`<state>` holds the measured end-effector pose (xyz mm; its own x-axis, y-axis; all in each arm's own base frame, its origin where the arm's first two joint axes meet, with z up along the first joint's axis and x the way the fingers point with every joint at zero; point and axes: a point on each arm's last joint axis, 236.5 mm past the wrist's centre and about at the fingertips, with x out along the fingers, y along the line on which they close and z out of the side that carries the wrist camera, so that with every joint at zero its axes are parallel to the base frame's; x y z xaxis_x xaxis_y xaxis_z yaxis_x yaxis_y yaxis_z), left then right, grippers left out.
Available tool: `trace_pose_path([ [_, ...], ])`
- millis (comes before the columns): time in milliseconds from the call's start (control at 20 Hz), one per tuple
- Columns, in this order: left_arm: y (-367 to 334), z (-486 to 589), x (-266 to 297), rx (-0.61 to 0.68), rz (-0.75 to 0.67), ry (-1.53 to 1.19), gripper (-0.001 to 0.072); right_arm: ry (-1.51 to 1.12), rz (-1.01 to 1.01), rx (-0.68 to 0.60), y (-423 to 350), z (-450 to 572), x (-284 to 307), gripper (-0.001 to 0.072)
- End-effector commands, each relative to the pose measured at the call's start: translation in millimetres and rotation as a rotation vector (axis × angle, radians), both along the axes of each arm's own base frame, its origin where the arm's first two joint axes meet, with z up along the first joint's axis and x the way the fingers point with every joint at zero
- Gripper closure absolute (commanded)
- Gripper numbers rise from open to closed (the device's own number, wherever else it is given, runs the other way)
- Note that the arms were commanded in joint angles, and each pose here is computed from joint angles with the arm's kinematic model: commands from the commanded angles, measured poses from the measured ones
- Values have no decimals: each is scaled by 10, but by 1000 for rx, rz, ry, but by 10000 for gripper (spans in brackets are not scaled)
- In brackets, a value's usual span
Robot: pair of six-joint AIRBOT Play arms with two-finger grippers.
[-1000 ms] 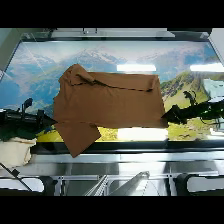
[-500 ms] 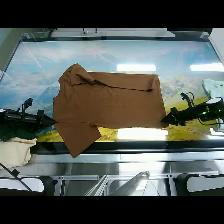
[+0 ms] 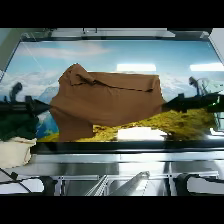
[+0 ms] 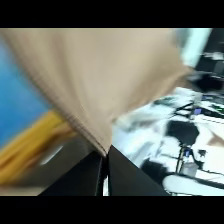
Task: Fold the shirts.
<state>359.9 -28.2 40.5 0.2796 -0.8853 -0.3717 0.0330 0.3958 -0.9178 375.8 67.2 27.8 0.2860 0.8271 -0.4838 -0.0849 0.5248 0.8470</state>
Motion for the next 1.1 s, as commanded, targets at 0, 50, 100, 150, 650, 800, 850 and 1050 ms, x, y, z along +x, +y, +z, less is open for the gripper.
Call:
trace_pose_path([
  [0, -293, 1991, -193, -227, -101, -568, 691, -490, -64, 103, 89, 1867, 197, 697],
  [50, -385, 2648, -415, -286, -126, -773, 690, -658, -101, 114, 83, 2503, 112, 697],
  [100, -455, 3201, -661, -323, -133, -959, 690, -827, -136, 112, 97, 3131, -78, 696],
  [150, -530, 3709, -1006, -357, -154, -1152, 690, -963, -164, 95, 144, 3613, -317, 696],
  [650, -1081, 4990, -2386, 41, -40, -1751, 690, -1522, -549, -444, 311, 4889, -1880, 696],
  [800, -669, 4639, -1618, 82, 110, -1505, 689, -1305, -540, -457, 21, 4480, -1432, 697],
  [850, -607, 4434, -1386, 63, 105, -1413, 689, -1225, -511, -432, -52, 4294, -1249, 697],
  [1050, -753, 3318, -440, -22, -11, -1056, 689, -883, -425, -307, -410, 3303, -490, 697],
])
